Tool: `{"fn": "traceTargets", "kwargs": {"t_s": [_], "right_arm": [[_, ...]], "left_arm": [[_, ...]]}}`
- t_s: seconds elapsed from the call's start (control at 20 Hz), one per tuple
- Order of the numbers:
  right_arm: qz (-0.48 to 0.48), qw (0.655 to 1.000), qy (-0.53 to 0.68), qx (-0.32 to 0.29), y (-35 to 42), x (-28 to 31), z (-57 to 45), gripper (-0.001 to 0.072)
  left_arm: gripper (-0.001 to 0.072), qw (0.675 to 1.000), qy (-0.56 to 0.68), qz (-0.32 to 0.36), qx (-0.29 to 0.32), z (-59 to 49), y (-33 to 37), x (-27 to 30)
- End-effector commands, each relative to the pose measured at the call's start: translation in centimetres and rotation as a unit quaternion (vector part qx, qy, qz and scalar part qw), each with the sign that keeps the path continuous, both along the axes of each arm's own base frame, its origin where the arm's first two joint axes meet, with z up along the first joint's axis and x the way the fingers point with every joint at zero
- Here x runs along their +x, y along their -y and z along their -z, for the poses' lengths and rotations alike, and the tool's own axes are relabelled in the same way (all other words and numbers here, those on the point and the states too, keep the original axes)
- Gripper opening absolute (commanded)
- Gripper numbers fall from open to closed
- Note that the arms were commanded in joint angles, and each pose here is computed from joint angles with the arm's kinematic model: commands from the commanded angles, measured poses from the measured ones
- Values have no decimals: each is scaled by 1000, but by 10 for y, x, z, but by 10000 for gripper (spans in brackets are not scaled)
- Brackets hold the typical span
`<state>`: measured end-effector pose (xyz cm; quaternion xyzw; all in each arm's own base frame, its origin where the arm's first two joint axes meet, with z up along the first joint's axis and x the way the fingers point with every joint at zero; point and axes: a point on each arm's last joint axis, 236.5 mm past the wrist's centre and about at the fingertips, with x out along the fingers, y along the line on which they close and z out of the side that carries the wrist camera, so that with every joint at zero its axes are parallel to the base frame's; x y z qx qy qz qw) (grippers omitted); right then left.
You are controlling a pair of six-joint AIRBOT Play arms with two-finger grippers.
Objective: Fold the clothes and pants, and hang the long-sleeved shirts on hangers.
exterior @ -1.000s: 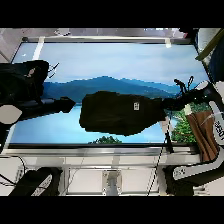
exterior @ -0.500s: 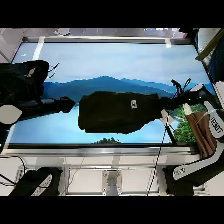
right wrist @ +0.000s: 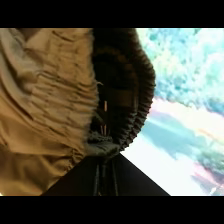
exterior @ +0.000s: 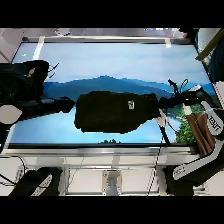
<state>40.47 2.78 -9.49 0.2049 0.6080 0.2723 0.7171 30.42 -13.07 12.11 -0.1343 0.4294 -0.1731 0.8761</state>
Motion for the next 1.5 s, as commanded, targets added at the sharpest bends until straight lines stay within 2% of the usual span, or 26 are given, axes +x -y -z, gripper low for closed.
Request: {"fn": "traceTargets", "kwargs": {"t_s": [0.0, 0.15, 0.25, 0.45, 0.55, 0.75, 0.8, 0.9, 1.1, 1.3, 1.35, 1.45], "right_arm": [[-13, 999, 30, 26, 1, 12, -40, 14], [32, 996, 85, 2, 42, 33, -112, 13], [94, 988, 114, -45, 90, 31, -162, 13], [243, 954, 118, -128, 194, -40, -231, 13], [339, 922, 111, -154, 244, -92, -255, 13], [555, 807, 95, -179, 314, -206, -270, 13], [583, 790, 74, -175, 316, -229, -258, 13], [616, 767, -11, -179, 304, -274, -215, 13], [640, 707, -175, -247, 284, -356, -153, 12], [648, 682, -199, -275, 290, -375, -151, 15], [654, 676, -191, -279, 295, -375, -155, 63], [681, 655, -162, -286, 309, -369, -177, 551]], "left_arm": [[479, 1000, 1, 0, 0, 0, 0, 0], [479, 1000, 1, 0, 0, 0, 0, 0], [479, 1000, 1, 0, 0, 0, 0, 0], [479, 1000, 1, 0, 0, -1, 0, 0], [479, 1000, 1, 0, 0, -1, 0, 0], [479, 1000, 1, 1, 1, 0, 0, 0], [479, 1000, 3, 4, 4, 0, 0, 0], [479, 1000, 8, 11, 9, 0, 0, 0], [479, 1000, 7, 11, 9, 0, 0, 0], [479, 1000, 7, 11, 9, 0, 0, 0], [479, 1000, 7, 11, 9, 0, 0, 0], [480, 1000, 7, 11, 9, 0, 0, 0]]}}
